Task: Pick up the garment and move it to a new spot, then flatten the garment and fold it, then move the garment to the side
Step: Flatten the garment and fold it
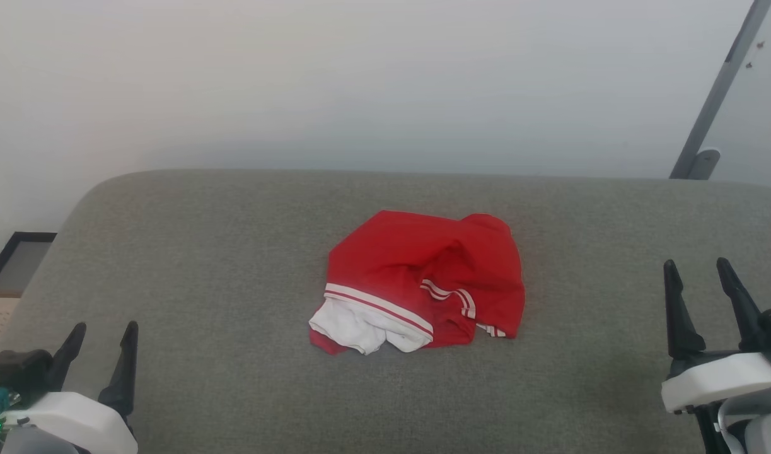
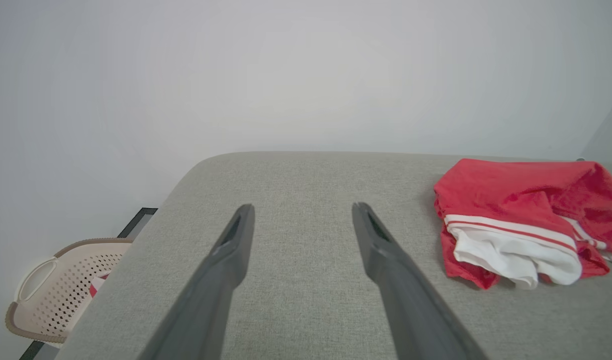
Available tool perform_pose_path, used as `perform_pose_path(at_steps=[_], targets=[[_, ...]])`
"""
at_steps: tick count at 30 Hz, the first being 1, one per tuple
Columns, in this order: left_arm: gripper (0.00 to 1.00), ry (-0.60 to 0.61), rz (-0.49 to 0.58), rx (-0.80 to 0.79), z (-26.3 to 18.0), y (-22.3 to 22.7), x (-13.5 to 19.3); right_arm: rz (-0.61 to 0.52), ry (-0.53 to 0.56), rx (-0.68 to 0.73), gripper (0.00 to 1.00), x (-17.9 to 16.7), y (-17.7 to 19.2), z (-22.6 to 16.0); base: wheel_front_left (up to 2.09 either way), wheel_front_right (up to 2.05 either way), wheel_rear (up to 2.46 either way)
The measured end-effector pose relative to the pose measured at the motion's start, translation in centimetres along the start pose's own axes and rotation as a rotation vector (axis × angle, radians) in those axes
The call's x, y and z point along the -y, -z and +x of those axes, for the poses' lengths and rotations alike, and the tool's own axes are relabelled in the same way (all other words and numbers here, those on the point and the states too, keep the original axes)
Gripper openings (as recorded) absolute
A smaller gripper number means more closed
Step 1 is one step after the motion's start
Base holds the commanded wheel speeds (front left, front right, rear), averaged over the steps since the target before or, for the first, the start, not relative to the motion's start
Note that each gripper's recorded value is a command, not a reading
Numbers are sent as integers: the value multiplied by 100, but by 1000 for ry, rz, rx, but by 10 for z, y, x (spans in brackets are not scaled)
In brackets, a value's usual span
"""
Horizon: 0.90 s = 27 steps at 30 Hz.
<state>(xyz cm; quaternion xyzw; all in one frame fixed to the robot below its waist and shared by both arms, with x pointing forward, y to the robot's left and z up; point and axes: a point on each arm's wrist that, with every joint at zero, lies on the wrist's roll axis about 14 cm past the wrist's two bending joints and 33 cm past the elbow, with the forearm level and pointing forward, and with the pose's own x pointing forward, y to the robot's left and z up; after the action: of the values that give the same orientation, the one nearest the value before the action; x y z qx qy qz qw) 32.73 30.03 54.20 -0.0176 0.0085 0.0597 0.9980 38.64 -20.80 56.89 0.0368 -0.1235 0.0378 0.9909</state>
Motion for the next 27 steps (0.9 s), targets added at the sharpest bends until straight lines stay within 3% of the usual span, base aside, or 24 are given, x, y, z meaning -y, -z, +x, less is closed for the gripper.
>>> perform_pose_path(at_steps=[5,16,27], targets=[[100,37,13,-18,7,0,9,-2,1,-5,100,0,2,0,0,0,0],[100,294,74,-108,71,-19,77,1,49,-1,100,14,2,2,0,0,0],[100,539,145,-445,112,36,154,-14,151,-20,100,45,8,-6,0,0,0]])
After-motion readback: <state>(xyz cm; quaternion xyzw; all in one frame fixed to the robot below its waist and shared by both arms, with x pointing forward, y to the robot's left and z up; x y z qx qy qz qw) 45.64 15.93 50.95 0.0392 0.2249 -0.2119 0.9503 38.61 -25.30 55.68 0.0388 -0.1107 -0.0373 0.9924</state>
